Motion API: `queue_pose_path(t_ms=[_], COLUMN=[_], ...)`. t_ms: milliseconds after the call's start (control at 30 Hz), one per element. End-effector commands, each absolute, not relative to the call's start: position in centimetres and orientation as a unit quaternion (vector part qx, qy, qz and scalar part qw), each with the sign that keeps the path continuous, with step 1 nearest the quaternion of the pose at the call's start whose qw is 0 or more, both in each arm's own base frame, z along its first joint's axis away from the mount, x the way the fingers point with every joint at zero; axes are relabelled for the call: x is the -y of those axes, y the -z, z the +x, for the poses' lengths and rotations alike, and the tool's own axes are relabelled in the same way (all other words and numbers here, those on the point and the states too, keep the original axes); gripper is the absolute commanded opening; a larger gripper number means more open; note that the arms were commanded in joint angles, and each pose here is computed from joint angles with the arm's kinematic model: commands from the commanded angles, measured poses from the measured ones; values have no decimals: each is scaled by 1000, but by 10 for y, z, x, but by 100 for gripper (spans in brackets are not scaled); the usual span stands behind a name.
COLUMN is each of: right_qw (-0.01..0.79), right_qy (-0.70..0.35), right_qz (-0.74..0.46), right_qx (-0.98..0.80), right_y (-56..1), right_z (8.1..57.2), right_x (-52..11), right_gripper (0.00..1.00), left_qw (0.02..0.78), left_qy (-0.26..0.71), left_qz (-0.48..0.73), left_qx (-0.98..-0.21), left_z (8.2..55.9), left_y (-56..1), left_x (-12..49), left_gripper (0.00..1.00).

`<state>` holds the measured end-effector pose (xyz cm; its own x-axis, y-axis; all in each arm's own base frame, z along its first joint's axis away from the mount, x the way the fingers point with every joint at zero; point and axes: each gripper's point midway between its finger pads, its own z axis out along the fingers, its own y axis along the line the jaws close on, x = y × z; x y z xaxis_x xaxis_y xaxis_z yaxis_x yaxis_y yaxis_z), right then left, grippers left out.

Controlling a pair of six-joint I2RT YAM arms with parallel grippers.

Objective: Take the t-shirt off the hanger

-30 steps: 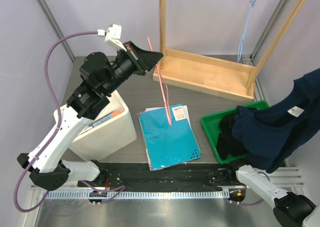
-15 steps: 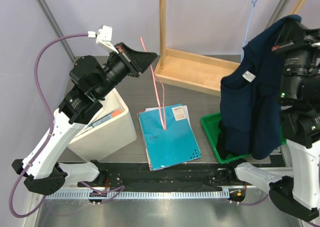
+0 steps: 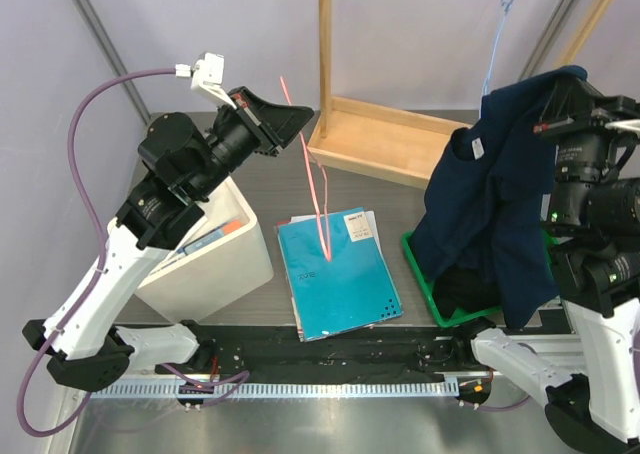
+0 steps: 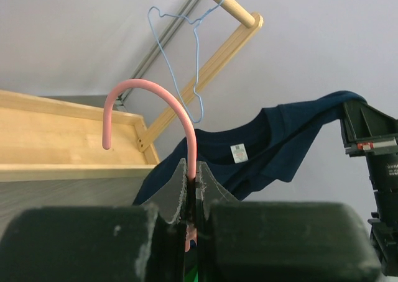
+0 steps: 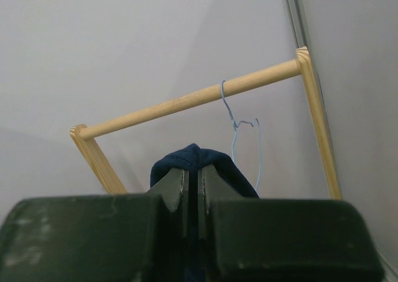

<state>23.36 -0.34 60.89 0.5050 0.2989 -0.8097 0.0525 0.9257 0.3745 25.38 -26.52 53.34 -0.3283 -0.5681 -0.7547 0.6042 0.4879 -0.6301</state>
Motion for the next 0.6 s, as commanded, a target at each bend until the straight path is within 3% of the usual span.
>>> queue_pose_path(t_ms=[0, 167, 400, 567], right_qw=[873, 894, 913, 922], right_qy=[-80, -89, -158, -148], right_qz=[198, 169, 19, 6], right_qx=[-438, -406, -376, -358], right_y=[-626, -653, -676, -693], right_z=[208, 205, 222, 233], right_x=[18, 9, -57, -64], right_gripper=[1, 1, 1, 1], left_qw=[588, 581, 584, 582], left_qy=[509, 515, 509, 508], left_qz=[15, 20, 18, 17], left_qx=[-629, -630, -632, -635], left_z=[255, 253, 251, 251], left_y=[-540, -538, -538, -537], left_x=[264, 267, 262, 262], left_gripper=[0, 0, 0, 0])
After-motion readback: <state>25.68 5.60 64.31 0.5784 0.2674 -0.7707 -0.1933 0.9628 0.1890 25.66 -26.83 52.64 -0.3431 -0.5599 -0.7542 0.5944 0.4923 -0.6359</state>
